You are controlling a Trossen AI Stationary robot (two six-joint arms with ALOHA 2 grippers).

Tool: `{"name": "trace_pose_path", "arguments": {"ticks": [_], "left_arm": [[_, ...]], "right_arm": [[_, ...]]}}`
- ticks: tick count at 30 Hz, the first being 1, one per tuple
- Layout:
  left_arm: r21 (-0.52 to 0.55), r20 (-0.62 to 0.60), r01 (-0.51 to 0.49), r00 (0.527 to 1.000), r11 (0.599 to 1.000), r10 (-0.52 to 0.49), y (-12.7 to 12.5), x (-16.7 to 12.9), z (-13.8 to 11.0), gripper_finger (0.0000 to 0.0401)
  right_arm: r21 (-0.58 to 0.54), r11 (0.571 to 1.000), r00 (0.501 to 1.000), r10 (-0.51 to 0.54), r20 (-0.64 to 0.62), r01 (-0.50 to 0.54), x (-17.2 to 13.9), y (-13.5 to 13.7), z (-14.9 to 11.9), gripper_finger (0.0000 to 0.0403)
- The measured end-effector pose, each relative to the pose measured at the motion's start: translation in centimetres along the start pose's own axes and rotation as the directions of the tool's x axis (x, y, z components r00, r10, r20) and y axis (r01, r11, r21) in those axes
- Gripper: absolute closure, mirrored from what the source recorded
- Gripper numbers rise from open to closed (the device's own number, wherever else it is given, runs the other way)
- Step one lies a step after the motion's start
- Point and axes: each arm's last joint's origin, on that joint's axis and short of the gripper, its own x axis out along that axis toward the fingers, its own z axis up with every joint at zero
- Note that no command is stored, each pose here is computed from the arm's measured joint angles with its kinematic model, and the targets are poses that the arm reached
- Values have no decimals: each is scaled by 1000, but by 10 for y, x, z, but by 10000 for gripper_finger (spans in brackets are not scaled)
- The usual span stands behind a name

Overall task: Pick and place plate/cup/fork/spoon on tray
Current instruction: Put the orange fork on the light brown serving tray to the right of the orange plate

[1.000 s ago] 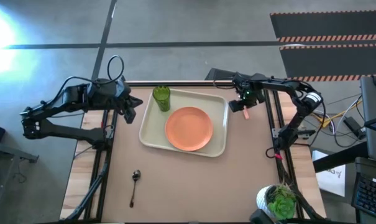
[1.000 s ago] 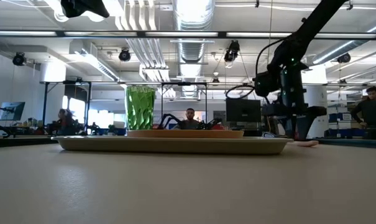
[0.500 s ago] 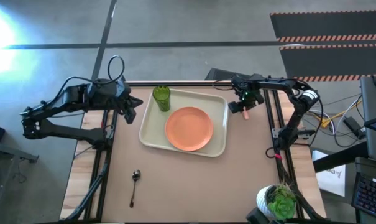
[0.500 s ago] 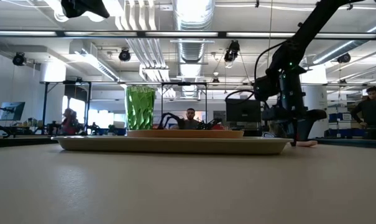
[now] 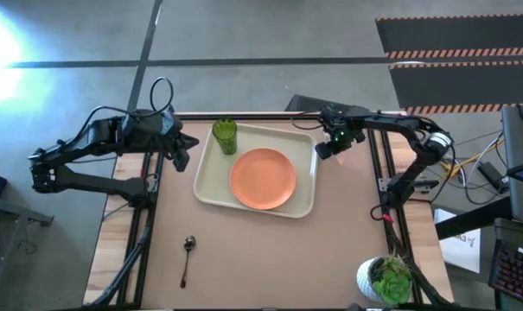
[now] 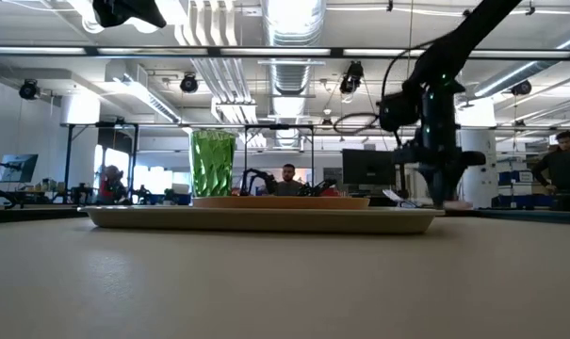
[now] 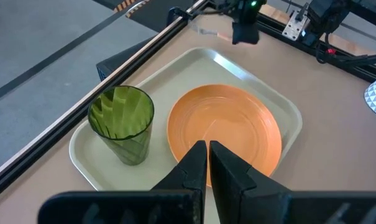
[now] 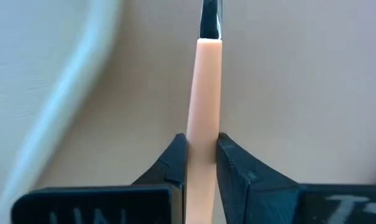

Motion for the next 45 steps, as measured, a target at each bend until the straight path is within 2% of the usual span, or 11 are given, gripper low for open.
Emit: {"name": "trace_pose_path", "arguments": {"ticks": [5,10,16,22,30,35,42,45], "left_arm": [[-1,1,0,1000,1000,0,0,0,0,401],[-1,4,1,1000,1000,-1,0,0,0,401],[14,4,1,1000,1000,-1,0,0,0,401],[56,10,2,1000,998,-3,1,-3,0,401],[58,20,5,1000,998,-6,2,-7,-2,401],[59,27,35,999,998,-36,3,-14,-4,401],[71,53,57,997,996,-61,5,-24,-6,401],[72,59,58,996,996,-63,6,-26,-7,401]], "right_arm": [[38,997,987,58,148,-64,-44,15,-23,364],[67,989,942,104,319,-131,-83,42,-61,364],[117,973,876,123,467,-199,-101,78,-106,364],[176,953,866,133,483,-245,-82,120,-132,364],[207,927,855,179,487,-312,-31,175,-133,364],[256,923,876,144,460,-286,-12,186,-139,364],[305,900,858,130,496,-312,-14,190,-157,364],[354,890,870,88,485,-287,-15,186,-167,364]]}}
